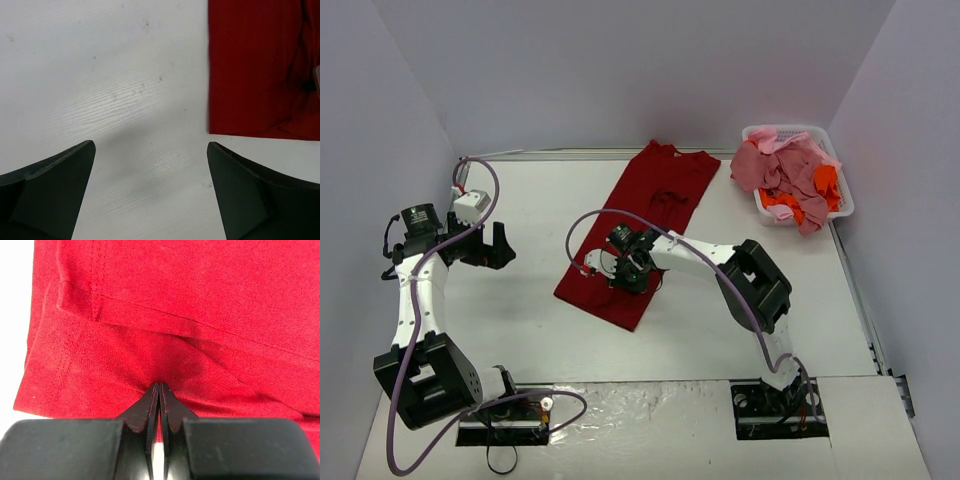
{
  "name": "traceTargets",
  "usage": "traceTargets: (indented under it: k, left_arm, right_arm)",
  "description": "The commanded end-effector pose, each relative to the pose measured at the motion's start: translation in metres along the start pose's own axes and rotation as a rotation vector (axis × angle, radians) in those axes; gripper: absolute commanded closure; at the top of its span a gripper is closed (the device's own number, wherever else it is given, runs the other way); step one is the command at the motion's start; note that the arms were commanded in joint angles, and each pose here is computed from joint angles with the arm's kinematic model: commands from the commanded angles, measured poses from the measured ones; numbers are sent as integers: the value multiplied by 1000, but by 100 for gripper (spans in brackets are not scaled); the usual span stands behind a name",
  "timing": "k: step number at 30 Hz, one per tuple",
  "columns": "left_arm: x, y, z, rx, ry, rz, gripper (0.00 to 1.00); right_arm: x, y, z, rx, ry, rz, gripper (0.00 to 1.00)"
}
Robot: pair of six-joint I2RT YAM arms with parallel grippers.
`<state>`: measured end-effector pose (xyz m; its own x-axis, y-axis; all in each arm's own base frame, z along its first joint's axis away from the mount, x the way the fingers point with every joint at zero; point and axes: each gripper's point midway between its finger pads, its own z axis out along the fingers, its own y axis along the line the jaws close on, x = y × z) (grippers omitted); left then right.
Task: Fold and stack the t-shirts
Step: Rotate the tshirt 90 degrees
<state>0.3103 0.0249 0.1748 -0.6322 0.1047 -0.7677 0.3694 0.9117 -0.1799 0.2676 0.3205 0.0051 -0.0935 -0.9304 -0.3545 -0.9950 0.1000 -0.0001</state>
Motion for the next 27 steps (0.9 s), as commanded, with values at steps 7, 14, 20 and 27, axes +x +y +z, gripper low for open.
traceTargets:
  k: [7,14,20,27]
  left_arm:
    - [-12,-5,-6,22,-40,27,6]
    - [-13,-7,-6,34,-47,26,6]
    - [-15,-10,-6,46,-51,28,6]
    - [-14,-11,-5,58,-51,28,6]
  right_arm:
    - [180,89,-5,-423,525,317,100]
    - [213,57,-20,-355,528,507,100]
    - [235,56,-33,-341,574,558,100]
    - [218,62,-60,-416,531,519,100]
